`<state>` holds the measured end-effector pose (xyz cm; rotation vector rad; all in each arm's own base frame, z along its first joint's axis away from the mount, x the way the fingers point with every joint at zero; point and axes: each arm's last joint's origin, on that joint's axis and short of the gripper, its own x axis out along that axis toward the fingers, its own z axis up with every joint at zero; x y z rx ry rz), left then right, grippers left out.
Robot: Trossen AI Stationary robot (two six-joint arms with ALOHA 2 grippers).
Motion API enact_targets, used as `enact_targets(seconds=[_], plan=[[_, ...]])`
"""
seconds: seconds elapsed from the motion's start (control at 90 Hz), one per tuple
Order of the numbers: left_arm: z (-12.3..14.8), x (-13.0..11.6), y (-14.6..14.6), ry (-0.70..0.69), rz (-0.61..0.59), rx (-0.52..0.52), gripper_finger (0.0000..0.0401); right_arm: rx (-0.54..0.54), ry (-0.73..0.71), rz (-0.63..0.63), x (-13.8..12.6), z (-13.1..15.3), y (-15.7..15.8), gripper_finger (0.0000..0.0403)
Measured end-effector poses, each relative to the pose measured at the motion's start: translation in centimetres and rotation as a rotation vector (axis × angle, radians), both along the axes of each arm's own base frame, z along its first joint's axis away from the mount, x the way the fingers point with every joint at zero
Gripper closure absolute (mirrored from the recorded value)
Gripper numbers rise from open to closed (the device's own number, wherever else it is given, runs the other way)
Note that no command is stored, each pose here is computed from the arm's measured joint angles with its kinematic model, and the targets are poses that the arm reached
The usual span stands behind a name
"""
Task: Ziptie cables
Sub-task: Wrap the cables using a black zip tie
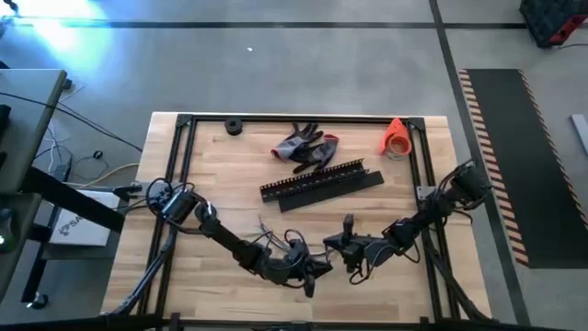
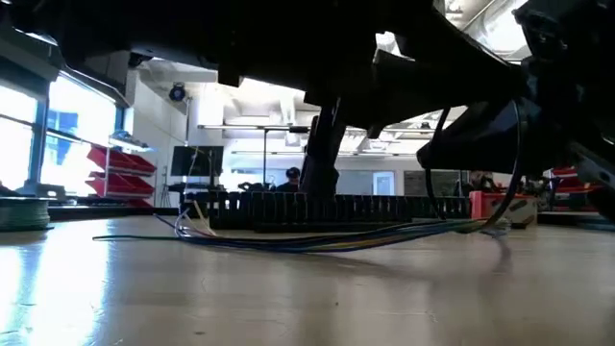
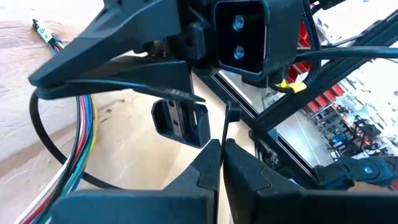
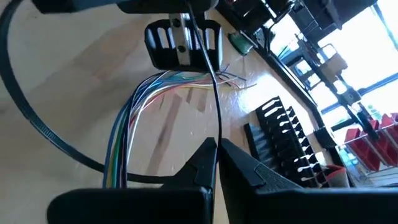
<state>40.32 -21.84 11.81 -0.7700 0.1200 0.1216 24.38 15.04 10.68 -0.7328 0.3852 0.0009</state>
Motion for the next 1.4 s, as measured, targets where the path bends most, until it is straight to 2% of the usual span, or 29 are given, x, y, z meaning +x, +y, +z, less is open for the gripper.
enact_targets(seconds=[0.211, 0.633, 1.044, 1.4], plan=[[-0.03, -0.02, 0.05, 0.002, 0.020, 0.006, 0.0401, -0.037, -0.018, 0.038, -0.05, 0.27, 0.35, 0.0403], [-0.08, -0.02, 0.06, 0.003, 0.023, 0.007, 0.0401, -0.084, -0.019, 0.028, -0.09, 0.29, 0.33, 0.0403], [-0.10, 0.07, 0.22, 0.002, 0.032, -0.010, 0.0401, -0.093, -0.023, 0.058, -0.51, 0.34, 1.00, 0.0403], [-0.11, 0.15, 0.31, 0.002, 0.022, -0.013, 0.0401, -0.074, -0.008, 0.011, -0.12, 0.14, 0.22, 0.0403]])
